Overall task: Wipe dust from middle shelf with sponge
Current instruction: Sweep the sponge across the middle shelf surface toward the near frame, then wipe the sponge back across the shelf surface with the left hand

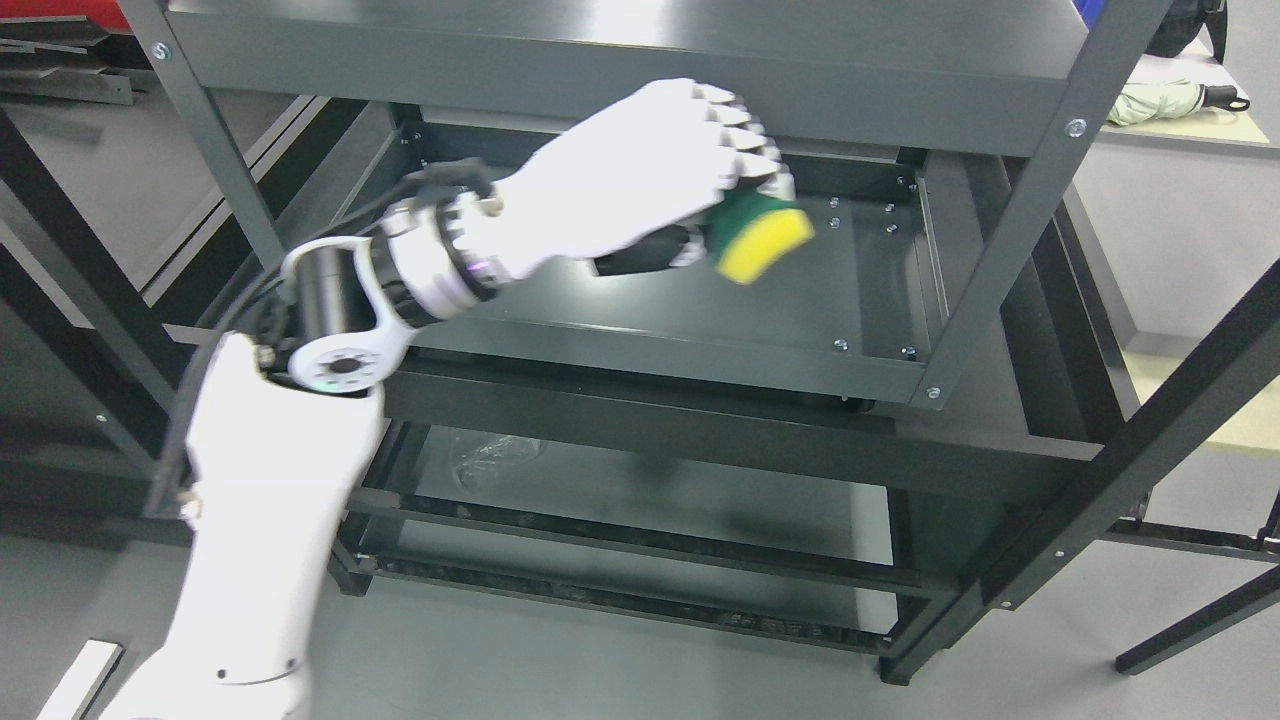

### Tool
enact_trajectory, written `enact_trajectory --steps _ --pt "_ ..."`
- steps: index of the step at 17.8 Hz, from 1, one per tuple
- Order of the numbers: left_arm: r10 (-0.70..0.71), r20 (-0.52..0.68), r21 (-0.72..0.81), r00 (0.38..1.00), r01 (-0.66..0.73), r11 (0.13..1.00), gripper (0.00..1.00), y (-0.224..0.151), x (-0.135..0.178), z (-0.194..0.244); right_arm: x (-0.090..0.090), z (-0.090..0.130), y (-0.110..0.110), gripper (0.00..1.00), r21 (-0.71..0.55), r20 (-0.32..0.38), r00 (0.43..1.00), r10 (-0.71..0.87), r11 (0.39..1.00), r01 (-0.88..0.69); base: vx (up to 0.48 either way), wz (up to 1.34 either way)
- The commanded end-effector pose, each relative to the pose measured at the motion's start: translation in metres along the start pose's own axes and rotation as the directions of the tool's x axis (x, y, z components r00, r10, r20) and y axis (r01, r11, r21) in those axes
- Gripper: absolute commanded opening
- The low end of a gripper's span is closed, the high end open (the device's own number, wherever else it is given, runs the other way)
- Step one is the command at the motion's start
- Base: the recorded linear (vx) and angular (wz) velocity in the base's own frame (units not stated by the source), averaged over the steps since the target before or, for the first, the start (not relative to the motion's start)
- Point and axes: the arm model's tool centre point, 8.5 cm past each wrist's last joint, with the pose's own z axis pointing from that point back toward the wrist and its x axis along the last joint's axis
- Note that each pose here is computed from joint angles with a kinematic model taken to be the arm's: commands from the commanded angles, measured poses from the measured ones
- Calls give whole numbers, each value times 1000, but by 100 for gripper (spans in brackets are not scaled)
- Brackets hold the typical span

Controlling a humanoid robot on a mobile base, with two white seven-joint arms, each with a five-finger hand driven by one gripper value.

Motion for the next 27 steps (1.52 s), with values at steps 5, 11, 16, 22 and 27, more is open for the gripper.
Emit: enact_trajectory --steps 5,11,16,22,27 --pt "-70 -582 59 810 128 990 0 105 -68 301 10 0 -10 100 -15 22 1000 -3 1000 3 0 0" --pt "-8 -660 113 751 110 987 0 104 -84 334 10 0 -10 100 -15 22 1000 -3 1000 3 0 0" --pt "177 -271 169 946 -134 976 0 -10 -47 125 10 0 -10 100 -15 22 1000 -3 1000 3 0 3" --pt "159 150 21 976 -164 986 0 -39 45 -49 10 0 -10 100 -15 22 1000 -3 1000 3 -1 8" --pt "205 342 -37 917 -204 978 0 -65 110 -92 10 0 -10 100 -15 22 1000 -3 1000 3 0 -6"
